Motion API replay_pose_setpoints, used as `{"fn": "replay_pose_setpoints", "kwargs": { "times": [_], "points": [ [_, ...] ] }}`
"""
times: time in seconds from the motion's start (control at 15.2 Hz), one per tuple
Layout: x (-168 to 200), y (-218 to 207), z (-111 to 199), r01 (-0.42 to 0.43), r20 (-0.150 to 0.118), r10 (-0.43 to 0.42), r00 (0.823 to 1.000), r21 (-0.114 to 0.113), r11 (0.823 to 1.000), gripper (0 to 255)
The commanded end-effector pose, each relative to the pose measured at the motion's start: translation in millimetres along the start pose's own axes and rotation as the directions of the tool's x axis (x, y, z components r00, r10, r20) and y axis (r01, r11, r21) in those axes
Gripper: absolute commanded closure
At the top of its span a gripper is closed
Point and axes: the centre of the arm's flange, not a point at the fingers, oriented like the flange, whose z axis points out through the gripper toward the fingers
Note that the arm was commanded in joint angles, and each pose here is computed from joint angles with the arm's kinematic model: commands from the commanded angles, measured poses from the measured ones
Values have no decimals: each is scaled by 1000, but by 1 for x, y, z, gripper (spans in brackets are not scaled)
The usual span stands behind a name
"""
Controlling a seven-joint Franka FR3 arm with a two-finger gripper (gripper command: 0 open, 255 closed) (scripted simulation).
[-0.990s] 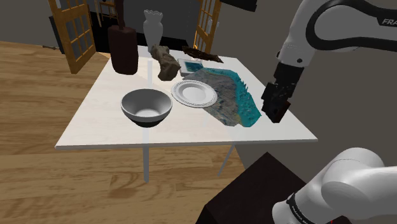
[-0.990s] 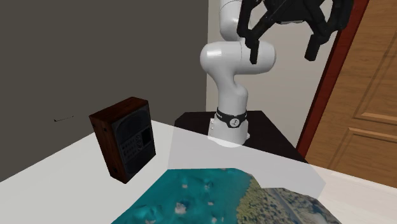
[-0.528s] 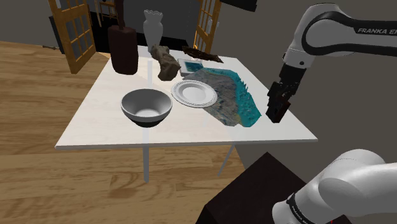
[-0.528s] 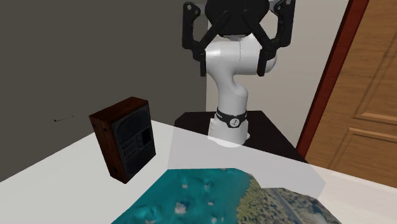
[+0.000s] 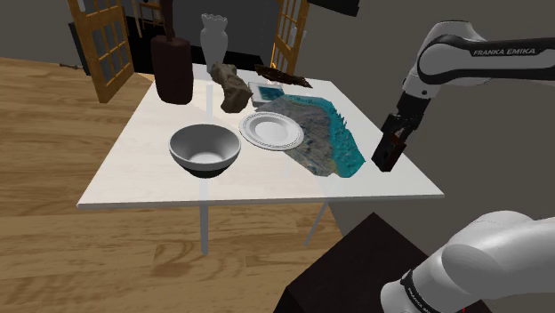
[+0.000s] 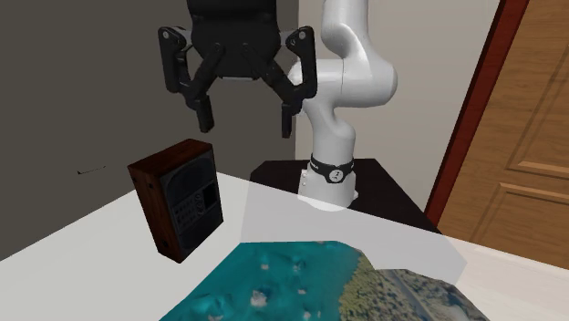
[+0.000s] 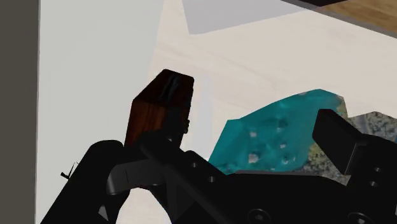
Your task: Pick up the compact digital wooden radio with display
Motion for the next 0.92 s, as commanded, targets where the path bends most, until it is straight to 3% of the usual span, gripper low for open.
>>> {"fn": "replay_pose_setpoints", "kwargs": {
  "times": [0.0, 0.26, 0.86],
  "points": [
    [8, 25, 4, -11, -10, 11, 1000, -11, 1000, 0],
    [22, 67, 10, -33, -28, 32, 999, -27, 999, 0],
    [25, 67, 50, -33, -28, 32, 999, -27, 999, 0]
  ]
}}
